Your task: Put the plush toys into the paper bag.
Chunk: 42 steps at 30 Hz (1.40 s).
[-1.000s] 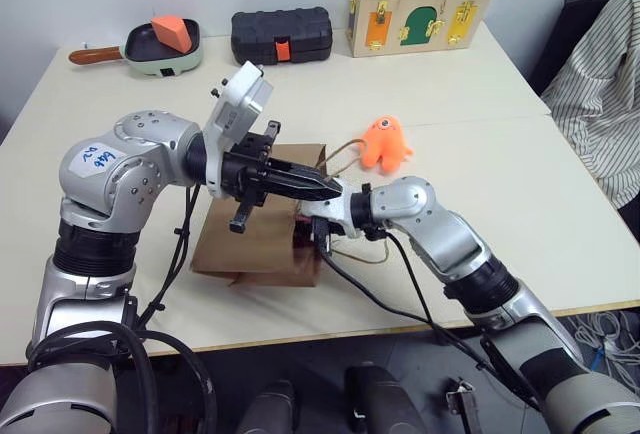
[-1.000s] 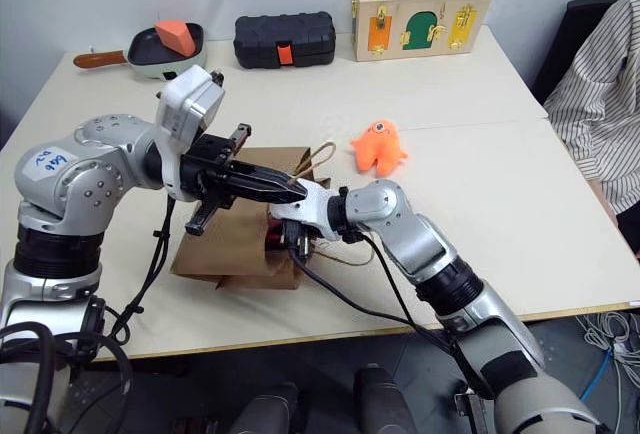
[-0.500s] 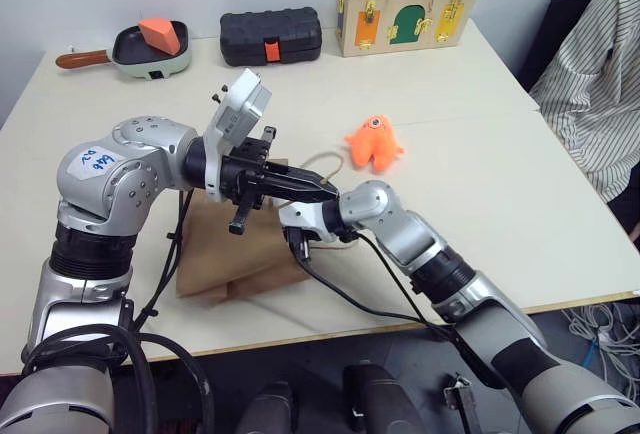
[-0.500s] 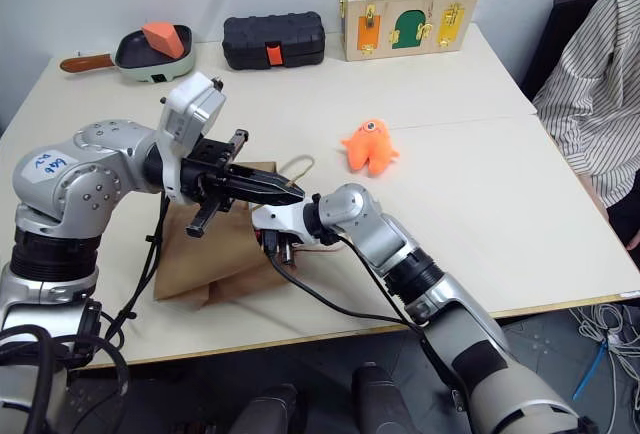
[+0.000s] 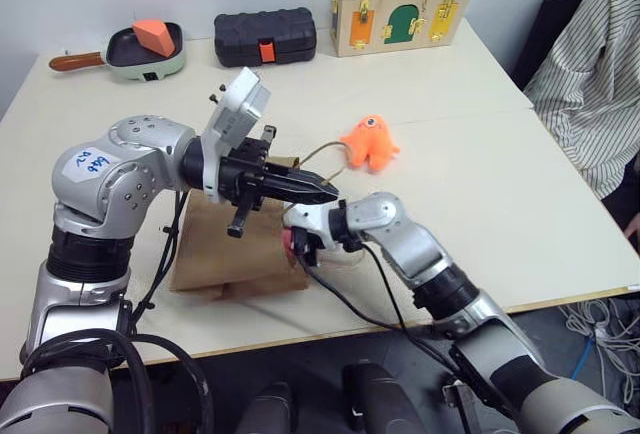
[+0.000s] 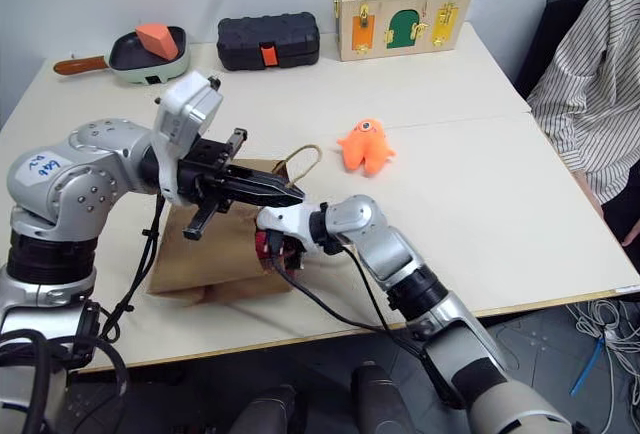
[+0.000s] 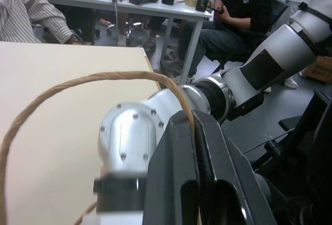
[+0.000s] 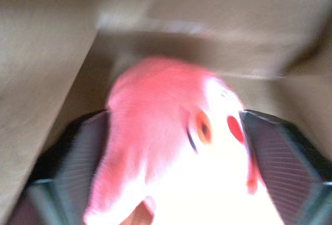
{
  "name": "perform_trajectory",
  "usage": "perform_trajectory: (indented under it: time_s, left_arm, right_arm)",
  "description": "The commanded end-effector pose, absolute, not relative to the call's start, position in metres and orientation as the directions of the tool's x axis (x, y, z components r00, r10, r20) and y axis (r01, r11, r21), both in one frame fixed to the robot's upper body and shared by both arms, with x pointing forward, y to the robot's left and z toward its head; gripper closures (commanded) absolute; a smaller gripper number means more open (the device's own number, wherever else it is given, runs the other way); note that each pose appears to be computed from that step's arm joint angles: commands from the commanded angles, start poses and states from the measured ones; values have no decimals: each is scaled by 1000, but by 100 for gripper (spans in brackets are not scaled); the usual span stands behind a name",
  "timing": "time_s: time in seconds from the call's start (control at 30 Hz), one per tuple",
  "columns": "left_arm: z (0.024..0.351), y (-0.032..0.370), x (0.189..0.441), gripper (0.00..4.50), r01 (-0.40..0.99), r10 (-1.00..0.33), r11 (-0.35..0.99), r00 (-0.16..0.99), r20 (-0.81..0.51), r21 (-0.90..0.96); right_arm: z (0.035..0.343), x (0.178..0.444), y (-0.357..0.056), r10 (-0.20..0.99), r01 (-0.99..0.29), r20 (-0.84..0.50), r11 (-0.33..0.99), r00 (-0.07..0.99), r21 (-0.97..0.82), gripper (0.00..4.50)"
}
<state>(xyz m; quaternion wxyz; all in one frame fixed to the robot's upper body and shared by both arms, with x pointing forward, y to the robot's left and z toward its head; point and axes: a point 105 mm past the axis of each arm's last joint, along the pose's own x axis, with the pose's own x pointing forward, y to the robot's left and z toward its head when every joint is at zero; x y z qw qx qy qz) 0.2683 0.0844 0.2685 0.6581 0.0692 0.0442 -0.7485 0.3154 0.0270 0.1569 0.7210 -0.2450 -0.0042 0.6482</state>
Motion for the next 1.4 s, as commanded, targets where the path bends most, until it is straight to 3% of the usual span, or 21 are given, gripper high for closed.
perform_trajectory:
  time_s: [0.03,0.17,0.33,0.5,0.6,0.7,0.97,1.07,1.4]
  left_arm:
    - [274,90,260,450,990,-980,-133,-124,-155,50]
    - [272,93,259,450,993,-982,-115,-108,-155,40]
    - [271,96,259,450,995,-984,-96,-88,-156,41]
    - [274,96,260,450,995,-985,-82,-74,-156,50]
    - [275,94,261,450,995,-986,-79,-70,-151,59]
    - [276,94,262,450,995,-987,-76,-66,-148,63]
    - [276,94,263,450,995,-988,-65,-54,-141,71]
    - [276,94,263,450,995,-989,-62,-52,-140,73]
    - [276,96,264,450,996,-988,-55,-45,-145,68]
  right_arm:
    - [190,303,9,966,-933,-212,64,147,-355,2]
    - [201,298,-24,966,-943,-181,120,183,-309,2]
    - [215,319,-70,922,-914,-111,340,371,-222,2]
    - [234,384,-113,707,-698,-33,687,706,-201,2]
    - [230,421,-125,557,-549,-39,803,830,-233,2]
    - [219,448,-126,461,-466,-76,856,884,-223,2]
    - [183,474,-97,426,-448,-180,888,886,-103,2]
    - [182,476,-91,436,-450,-157,891,886,-67,61]
    - [186,472,-105,474,-487,-113,847,873,-213,380]
